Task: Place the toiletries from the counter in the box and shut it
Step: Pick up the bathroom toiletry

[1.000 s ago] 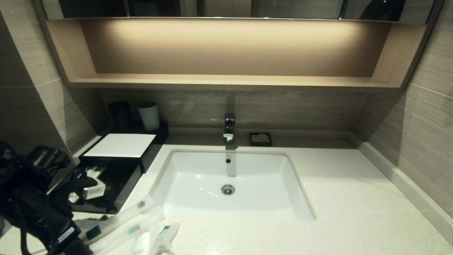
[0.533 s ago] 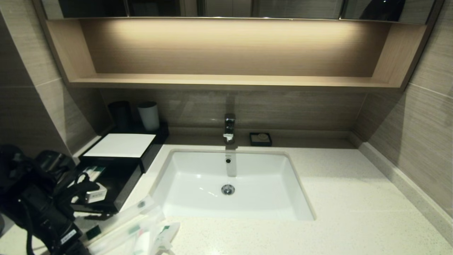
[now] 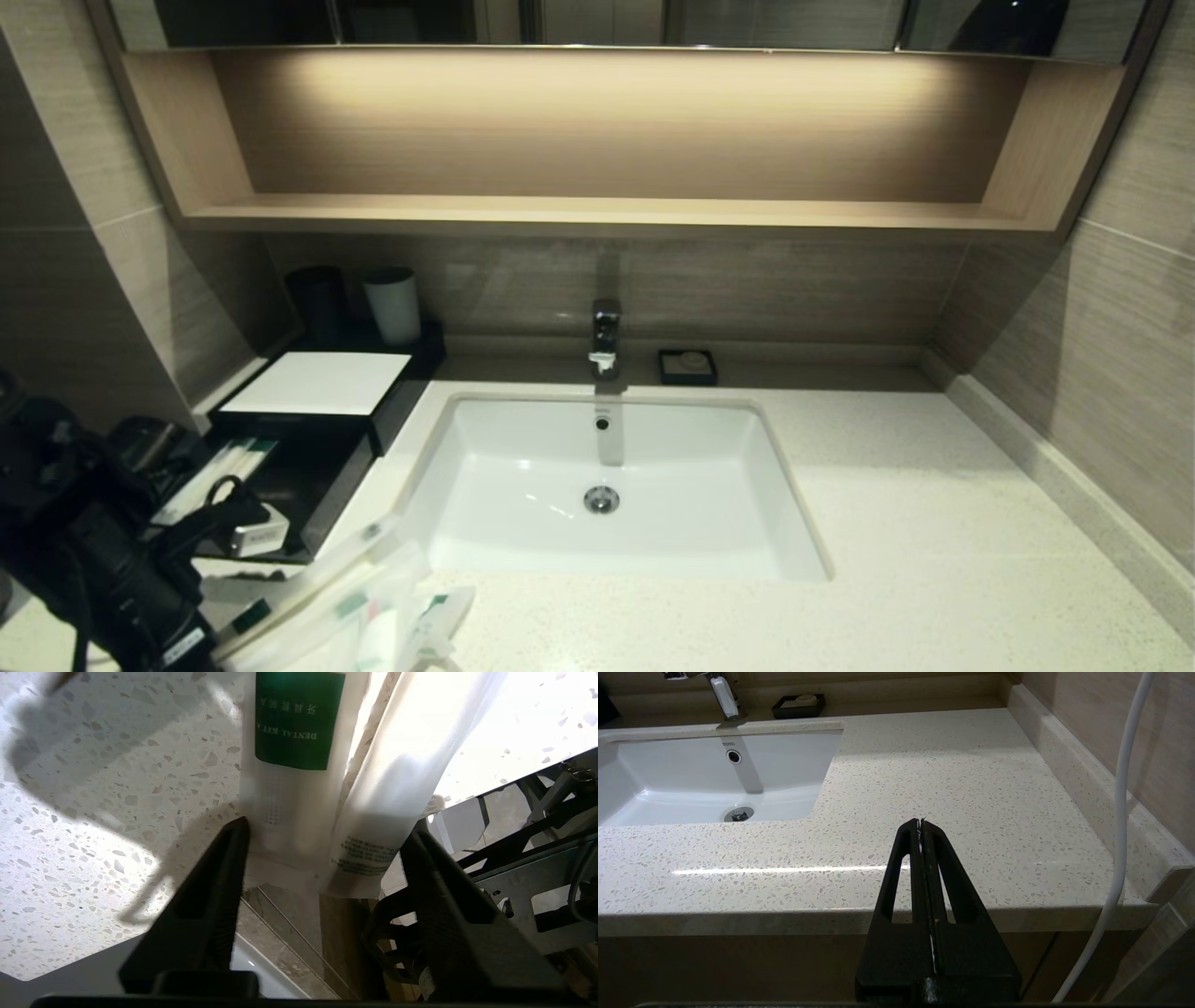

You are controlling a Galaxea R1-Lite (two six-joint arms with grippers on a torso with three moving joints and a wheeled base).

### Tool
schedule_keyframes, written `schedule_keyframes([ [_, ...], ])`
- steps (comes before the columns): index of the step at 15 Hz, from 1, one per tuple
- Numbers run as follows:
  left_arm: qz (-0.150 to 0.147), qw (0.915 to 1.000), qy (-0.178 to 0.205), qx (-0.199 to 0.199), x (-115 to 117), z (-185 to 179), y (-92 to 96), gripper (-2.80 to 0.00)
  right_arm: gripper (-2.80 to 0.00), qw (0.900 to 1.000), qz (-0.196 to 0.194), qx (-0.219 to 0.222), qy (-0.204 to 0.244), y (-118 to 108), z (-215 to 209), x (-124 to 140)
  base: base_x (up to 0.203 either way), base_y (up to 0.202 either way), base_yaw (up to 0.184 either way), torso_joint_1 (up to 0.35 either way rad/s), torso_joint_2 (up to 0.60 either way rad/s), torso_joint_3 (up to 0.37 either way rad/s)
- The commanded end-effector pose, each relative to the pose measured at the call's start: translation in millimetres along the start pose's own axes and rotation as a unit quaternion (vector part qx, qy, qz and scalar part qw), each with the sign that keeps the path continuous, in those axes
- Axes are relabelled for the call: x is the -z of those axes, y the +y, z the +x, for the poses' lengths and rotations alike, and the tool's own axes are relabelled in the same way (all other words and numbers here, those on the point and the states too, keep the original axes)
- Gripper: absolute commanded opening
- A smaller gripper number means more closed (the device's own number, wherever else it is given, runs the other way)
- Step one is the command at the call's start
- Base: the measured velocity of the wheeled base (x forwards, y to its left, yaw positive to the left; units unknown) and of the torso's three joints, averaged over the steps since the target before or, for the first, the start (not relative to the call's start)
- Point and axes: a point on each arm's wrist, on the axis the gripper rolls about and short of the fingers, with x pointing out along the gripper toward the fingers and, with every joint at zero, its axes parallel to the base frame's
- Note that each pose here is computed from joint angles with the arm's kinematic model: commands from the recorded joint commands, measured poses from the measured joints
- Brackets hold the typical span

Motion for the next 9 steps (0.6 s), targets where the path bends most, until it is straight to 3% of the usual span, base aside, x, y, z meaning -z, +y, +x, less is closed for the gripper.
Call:
schedule_keyframes([
  [1,0.007,1.0000,0.005,0.005,1,3,-3.4,-2.80,-2.80,1.000,0.000,0.000,0.000,0,0,0,0.000,0.000,0.000,0.000,0.00,0.000],
  [4,0.016,0.9998,-0.011,0.003,-1,-2,-9.5,-2.80,-2.80,1.000,0.000,-0.001,0.000,0,0,0,0.000,0.000,0.000,0.000,0.00,0.000],
  [7,0.049,0.9953,-0.073,0.039,-2,-15,-33.0,-2.80,-2.80,1.000,0.000,-0.001,0.000,0,0,0,0.000,0.000,0.000,0.000,0.00,0.000],
  [9,0.071,0.9893,-0.120,0.042,1,-32,-48.8,-2.80,-2.80,1.000,0.000,-0.001,0.000,0,0,0,0.000,0.000,0.000,0.000,0.00,0.000],
])
